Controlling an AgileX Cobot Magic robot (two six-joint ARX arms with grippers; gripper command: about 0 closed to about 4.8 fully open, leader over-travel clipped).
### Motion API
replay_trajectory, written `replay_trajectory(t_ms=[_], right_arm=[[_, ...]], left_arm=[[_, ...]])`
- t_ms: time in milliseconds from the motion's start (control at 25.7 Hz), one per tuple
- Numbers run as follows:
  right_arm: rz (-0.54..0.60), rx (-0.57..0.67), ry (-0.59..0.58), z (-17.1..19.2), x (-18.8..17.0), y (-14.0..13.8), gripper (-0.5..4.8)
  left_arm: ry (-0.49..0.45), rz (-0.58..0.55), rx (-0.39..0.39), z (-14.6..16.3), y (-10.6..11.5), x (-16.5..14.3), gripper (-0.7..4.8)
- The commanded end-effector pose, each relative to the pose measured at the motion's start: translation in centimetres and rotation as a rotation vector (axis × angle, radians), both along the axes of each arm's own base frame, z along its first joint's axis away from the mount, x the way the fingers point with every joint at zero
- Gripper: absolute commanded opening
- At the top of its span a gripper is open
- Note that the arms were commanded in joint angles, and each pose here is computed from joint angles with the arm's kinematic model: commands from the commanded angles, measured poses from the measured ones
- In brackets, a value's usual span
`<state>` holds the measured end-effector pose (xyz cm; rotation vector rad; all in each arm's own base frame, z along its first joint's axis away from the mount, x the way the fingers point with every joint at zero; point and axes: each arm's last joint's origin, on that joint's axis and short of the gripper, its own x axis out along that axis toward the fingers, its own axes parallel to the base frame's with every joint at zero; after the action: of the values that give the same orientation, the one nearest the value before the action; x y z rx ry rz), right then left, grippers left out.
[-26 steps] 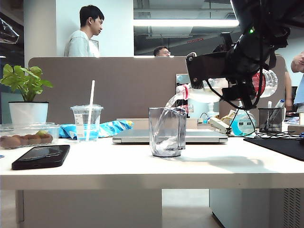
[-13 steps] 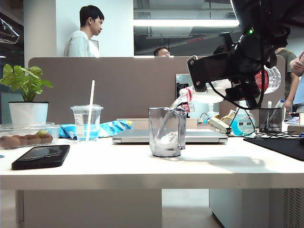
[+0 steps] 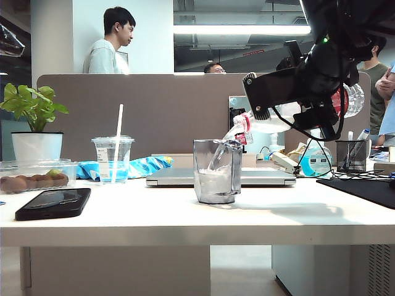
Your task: Pick up the mineral water bottle on the table and pour water into the mug until it's half full.
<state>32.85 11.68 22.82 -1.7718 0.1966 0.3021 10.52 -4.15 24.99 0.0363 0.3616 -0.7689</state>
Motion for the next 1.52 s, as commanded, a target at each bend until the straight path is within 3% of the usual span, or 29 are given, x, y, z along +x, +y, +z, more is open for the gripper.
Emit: replay_trajectory(t_ms=[39, 428, 935, 1051, 1519], right_arm=[[0.001, 0.043, -0.047, 0.9, 0.1, 0.1, 2.68], [-0.049, 0.294, 0.047, -0.2, -0.2, 0.1, 2.69], [-0.071, 0.939, 0.120, -0.1, -0.1, 0.6, 2.69], [-0.082, 1.200, 0.148, -0.9, 0.7, 1.1, 2.69], [-0.015, 1.657, 0.053, -2.8, 1.4, 1.2, 2.68]], left_arm=[[-0.018, 0.002, -0.001, 0.3, 0.0, 0.0, -0.05], [-0.018, 0.002, -0.001, 0.3, 0.0, 0.0, -0.05], [-0.010, 0.003, 0.001, 0.2, 0.0, 0.0, -0.05], [-0.002, 0.003, 0.003, 0.1, 0.0, 0.0, -0.05], [0.030, 0.002, 0.012, -0.2, 0.1, -0.2, -0.05]])
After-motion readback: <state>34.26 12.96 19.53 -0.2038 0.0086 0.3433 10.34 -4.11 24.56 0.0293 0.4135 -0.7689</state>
